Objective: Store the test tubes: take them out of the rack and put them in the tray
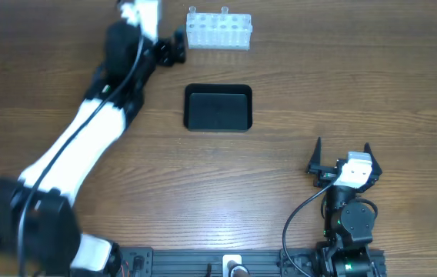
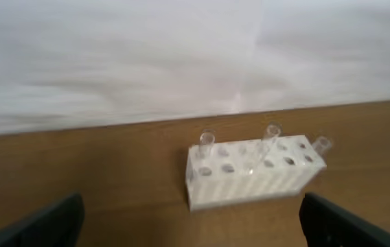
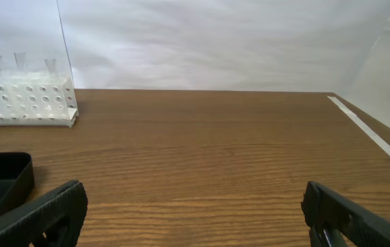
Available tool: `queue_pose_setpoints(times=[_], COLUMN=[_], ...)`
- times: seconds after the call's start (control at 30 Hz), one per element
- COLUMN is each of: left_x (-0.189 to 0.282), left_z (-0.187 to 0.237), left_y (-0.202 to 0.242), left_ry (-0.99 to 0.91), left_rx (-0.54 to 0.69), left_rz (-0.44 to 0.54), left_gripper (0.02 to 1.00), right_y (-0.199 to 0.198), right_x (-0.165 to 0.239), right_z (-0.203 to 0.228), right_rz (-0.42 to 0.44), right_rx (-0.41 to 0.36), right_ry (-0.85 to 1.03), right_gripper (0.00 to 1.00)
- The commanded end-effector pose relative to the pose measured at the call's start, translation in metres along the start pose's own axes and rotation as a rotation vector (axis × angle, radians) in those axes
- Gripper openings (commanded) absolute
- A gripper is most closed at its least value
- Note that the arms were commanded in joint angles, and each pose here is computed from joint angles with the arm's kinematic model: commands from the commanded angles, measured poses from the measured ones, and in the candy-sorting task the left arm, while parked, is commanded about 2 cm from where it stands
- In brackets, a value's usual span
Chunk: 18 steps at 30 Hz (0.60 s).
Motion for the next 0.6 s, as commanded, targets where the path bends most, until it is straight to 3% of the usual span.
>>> queue_pose_setpoints(times=[0.03,0.4,0.6], left_x=[-0.055,-0.135,-0.155], left_z=[-0.007,0.018,0.029], left_y=[-0.011,-0.015,-0.015], left_ry=[0.062,0.156,0.174], left_rx=[0.035,0.037,0.034], left_rz=[-0.069,-0.085,-0.106], left_gripper=[0.996,0.993,0.952], right_y=[-0.002,-0.002,-0.002], right_x=[0.0,0.0,0.0], right_z=[0.001,0.001,0.002], right_rz=[0.019,0.019,0.019], right_rx=[0.004,0.004,0.004], right_ry=[-0.001,-0.001,0.0], right_gripper=[0.993,0.991,0.991])
Point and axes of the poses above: each gripper's point midway between its finger pads, its own x axis back along the fingers, its own y axis along the line the jaws close on, z = x × y, the point moved 10 cm from there along x, back along the fingers, and after that the axes turned 2 degrees about -x, right-handed, at the moved point
